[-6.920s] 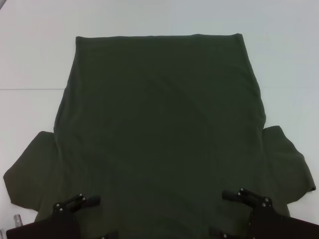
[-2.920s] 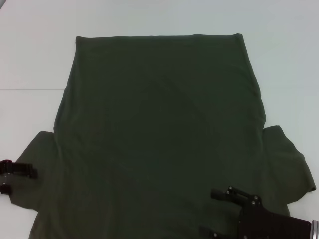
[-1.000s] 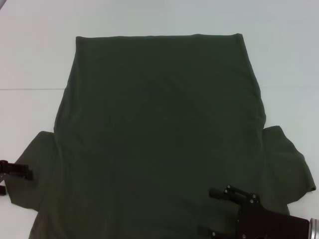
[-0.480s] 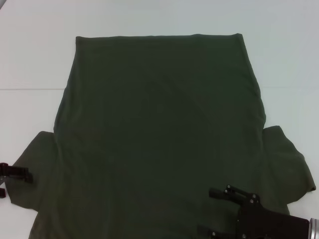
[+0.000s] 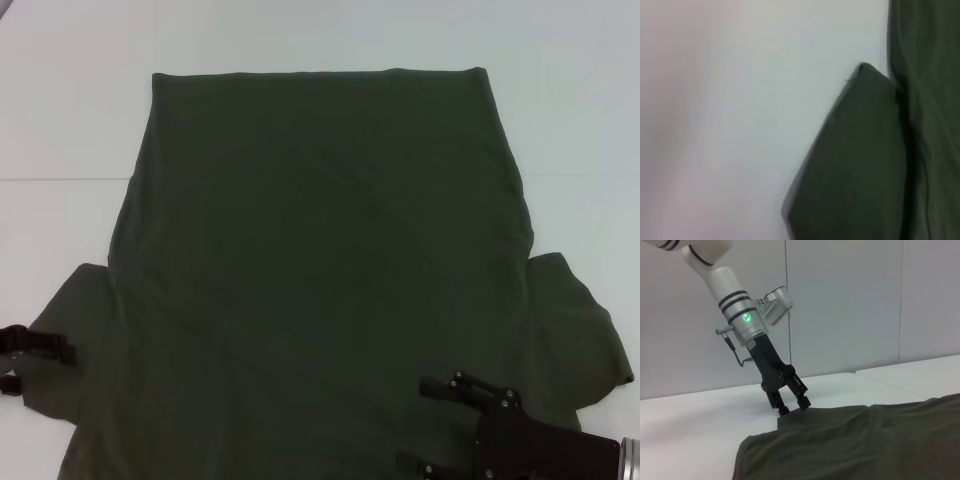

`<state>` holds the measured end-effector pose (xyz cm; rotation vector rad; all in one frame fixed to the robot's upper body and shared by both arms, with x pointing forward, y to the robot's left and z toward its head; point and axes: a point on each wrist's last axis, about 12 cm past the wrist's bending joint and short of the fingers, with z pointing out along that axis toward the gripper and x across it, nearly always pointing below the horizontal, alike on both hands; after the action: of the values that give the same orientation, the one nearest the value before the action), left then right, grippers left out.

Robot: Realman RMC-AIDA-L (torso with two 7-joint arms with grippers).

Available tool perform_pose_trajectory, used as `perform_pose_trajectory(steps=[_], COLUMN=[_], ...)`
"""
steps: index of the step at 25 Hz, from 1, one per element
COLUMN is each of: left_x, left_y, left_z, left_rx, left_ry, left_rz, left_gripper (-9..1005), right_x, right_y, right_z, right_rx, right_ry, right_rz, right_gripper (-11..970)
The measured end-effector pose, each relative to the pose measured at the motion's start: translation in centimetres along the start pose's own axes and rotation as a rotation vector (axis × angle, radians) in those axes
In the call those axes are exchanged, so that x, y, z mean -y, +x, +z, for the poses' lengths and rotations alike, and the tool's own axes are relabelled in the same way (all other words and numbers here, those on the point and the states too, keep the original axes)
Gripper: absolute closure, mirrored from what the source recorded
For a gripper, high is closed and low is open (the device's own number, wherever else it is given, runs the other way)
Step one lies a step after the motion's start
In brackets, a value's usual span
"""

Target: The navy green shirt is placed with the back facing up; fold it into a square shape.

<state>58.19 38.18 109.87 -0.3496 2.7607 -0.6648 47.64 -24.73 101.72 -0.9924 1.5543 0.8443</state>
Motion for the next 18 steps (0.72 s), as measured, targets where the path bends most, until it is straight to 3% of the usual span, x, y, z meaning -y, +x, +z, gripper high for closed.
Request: perform_pose_trajectory(steps=[18], left_x=[0.73], left_y=[-0.19], left_z=[0.37], left_rx=[0.000], left_ry=[0.031], left_rz=[0.004], left_gripper=[63], right_x=[0.02], right_y=[-0.01], right_z=[0.02], right_rx=[0.000], right_ry=[0.000], right_rz=[-0.003], right_gripper=[63])
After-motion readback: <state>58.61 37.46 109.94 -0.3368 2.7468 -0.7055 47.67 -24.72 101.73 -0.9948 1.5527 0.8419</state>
